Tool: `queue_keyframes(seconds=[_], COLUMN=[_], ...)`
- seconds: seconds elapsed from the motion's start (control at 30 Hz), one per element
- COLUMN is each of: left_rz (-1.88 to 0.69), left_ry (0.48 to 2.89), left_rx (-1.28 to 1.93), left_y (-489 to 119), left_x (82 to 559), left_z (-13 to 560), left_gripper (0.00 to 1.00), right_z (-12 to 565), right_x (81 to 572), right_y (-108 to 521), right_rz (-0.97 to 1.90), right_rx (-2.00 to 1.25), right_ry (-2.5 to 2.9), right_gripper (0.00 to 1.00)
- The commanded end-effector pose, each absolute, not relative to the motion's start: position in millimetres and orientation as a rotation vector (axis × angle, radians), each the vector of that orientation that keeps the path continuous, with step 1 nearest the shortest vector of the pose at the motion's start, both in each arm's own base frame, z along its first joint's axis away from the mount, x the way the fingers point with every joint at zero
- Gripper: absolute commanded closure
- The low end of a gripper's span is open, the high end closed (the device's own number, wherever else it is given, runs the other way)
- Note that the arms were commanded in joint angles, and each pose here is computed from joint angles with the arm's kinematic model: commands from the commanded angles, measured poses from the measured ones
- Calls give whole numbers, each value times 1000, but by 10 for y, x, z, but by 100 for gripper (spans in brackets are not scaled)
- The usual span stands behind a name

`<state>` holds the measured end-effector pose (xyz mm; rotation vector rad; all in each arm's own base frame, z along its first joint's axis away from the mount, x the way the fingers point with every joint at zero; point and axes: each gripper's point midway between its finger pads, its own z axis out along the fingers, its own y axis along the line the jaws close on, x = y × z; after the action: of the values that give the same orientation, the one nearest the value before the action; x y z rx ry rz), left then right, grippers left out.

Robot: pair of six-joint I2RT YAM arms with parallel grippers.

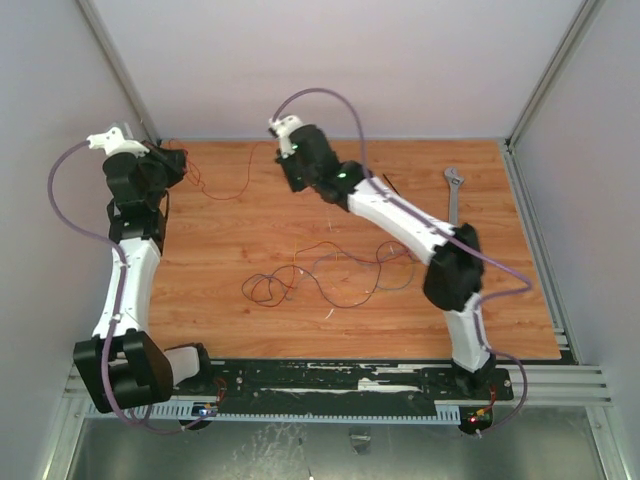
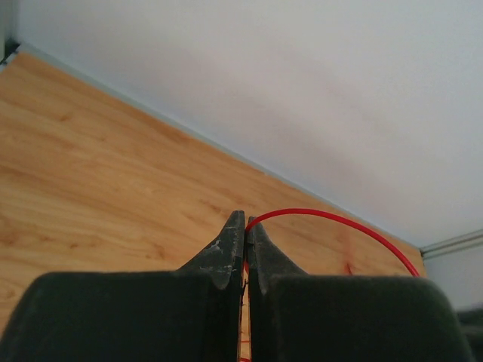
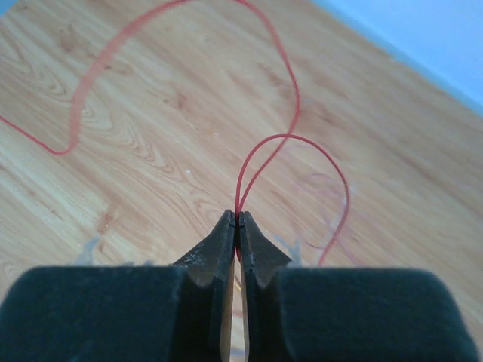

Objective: Zip-tie the wires
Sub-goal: Untie the cable at the center of the board.

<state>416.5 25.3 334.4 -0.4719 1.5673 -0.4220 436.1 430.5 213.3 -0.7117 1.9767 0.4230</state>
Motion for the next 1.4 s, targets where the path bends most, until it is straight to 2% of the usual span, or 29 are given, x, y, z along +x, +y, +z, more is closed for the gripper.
queue_keyframes(seconds=[0.0, 0.17, 0.27, 0.47, 0.6, 0.7, 0.93, 1.1, 1.37], left_rz=[-485, -492, -494, -527, -527, -531, -557, -588, -622], left_ry=[1513, 1515, 1527, 1566, 1551, 1522, 1458, 1414, 1353], left_rx=[-502, -548, -583, -585, -563, -551, -617, -642, -588], left_y=[367, 469, 523, 473, 472, 542, 1116, 1504, 1613], left_x=[4072, 3995, 3973, 3915, 3938, 4078, 4516, 4610, 4442], left_z=[3388, 3250, 3115, 2901, 2993, 3227, 3690, 3911, 4172], left_gripper=[100, 100, 100, 100, 100, 100, 100, 100, 100], right_z=[2821, 3111, 3090, 3105, 3225, 3234, 3234, 3335, 2602], right_x=[4281, 4065, 3981, 3839, 3796, 3829, 3925, 4045, 4053], right_y=[3552, 2665, 2051, 661, -88, -493, -1045, -1086, -1015], right_rz=[332, 363, 361, 158, 71, 41, 65, 120, 169], right_rx=[-597, -463, -354, -18, 184, 329, 516, 497, 515], right_ry=[1907, 1880, 1895, 1903, 1859, 1835, 1776, 1745, 1874], right_gripper=[95, 93, 92, 94, 100, 100, 100, 100, 100])
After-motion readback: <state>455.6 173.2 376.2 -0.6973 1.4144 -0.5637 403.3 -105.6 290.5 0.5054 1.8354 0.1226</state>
